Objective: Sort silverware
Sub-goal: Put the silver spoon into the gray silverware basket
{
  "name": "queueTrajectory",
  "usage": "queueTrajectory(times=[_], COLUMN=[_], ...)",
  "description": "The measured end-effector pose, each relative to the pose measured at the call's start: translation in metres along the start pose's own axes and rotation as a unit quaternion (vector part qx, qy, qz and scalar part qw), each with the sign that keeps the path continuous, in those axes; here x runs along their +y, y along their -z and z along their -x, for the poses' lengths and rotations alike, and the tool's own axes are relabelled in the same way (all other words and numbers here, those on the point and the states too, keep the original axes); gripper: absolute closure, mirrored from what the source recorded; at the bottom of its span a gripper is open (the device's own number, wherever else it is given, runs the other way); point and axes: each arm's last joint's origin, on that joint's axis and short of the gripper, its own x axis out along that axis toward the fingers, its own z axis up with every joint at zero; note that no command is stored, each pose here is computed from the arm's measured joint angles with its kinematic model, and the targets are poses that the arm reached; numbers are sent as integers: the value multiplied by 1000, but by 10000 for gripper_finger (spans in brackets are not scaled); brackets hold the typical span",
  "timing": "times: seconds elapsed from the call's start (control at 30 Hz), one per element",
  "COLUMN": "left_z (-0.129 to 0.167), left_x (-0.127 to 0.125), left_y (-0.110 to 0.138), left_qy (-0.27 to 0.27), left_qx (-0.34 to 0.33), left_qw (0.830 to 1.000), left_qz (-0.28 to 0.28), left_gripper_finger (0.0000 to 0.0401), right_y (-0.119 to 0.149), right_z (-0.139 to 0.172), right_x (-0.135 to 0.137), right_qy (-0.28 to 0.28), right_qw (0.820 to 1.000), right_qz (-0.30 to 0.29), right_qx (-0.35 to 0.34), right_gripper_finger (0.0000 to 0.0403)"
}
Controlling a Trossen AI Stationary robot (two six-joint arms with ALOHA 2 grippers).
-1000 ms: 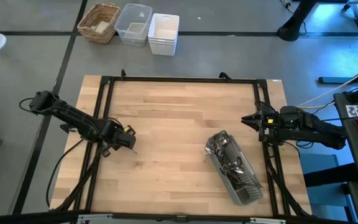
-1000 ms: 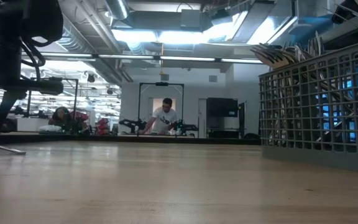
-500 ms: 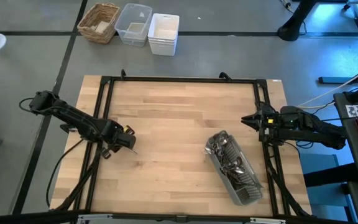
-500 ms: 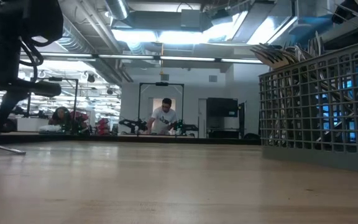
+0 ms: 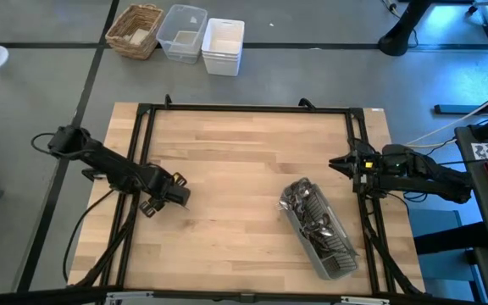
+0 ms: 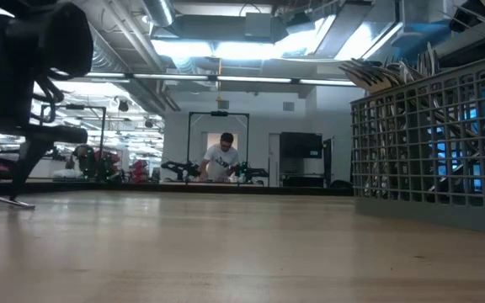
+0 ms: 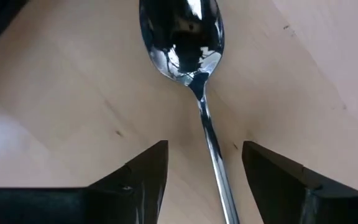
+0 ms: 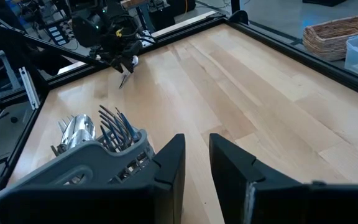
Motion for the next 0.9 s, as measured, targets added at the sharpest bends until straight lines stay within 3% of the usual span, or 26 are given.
queueTrajectory(times=[0.3, 0.47, 0.73, 0.9], left_z=[-5, -5, -5, -4], left_x=[-2, -3, -4, -5], left_y=[2, 3, 5, 6], left_qy=[16, 20, 30, 35], left_qx=[-13, -11, -1, 1], left_qw=[1000, 1000, 1000, 999], left_qz=[-8, -8, -9, -9], left_gripper_finger=[224, 271, 381, 381], right_y=[0, 0, 0, 0], right_z=[0, 0, 0, 0], right_x=[0, 0, 0, 0], right_qy=[0, 0, 0, 0], right_qw=[1000, 1000, 1000, 1000], right_qz=[0, 0, 0, 0], right_qx=[0, 0, 0, 0], right_gripper_finger=[327, 327, 327, 327])
